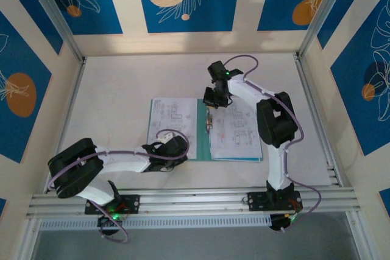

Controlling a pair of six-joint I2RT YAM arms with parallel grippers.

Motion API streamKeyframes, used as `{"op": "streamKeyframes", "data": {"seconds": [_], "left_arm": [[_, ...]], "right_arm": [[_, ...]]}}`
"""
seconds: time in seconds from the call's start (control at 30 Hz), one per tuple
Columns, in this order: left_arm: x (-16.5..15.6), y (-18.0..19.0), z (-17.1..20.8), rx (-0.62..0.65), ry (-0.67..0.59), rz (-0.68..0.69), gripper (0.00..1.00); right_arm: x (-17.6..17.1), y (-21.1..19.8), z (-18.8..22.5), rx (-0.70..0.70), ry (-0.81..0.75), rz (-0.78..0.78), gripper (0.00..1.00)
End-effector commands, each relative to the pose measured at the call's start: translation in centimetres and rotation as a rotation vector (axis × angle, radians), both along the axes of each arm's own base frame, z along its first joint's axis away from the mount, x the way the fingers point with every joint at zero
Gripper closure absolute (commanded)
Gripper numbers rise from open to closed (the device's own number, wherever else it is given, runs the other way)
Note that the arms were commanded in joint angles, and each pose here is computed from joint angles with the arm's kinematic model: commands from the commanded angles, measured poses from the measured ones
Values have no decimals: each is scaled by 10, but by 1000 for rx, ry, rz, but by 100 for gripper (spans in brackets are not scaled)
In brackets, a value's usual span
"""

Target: Put the files into the folder

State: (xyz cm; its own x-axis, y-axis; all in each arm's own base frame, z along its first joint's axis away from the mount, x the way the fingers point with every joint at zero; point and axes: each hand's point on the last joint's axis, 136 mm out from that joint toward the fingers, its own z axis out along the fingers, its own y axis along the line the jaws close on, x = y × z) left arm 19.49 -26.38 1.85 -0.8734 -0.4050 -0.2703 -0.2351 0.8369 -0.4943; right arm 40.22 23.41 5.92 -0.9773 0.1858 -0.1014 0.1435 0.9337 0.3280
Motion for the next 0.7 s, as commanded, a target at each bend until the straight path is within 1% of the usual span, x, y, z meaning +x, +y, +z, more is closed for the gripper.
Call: {"op": "streamKeyframes", "data": {"seconds": [0.0, 0.2, 0.4, 0.67], "left_arm": [[-11, 28, -17, 105, 42, 32, 100], [-11, 30, -15, 107, 40, 32, 100], [-11, 29, -15, 105, 40, 29, 100], [-12, 28, -17, 108, 43, 28, 100]], "right_arm": [[3, 1, -7, -28, 18, 19, 94], [12, 3, -18, -49, 37, 22, 94], [9, 0, -31, -71, 65, 26, 94], [3, 10, -27, -46, 61, 60, 95]]}}
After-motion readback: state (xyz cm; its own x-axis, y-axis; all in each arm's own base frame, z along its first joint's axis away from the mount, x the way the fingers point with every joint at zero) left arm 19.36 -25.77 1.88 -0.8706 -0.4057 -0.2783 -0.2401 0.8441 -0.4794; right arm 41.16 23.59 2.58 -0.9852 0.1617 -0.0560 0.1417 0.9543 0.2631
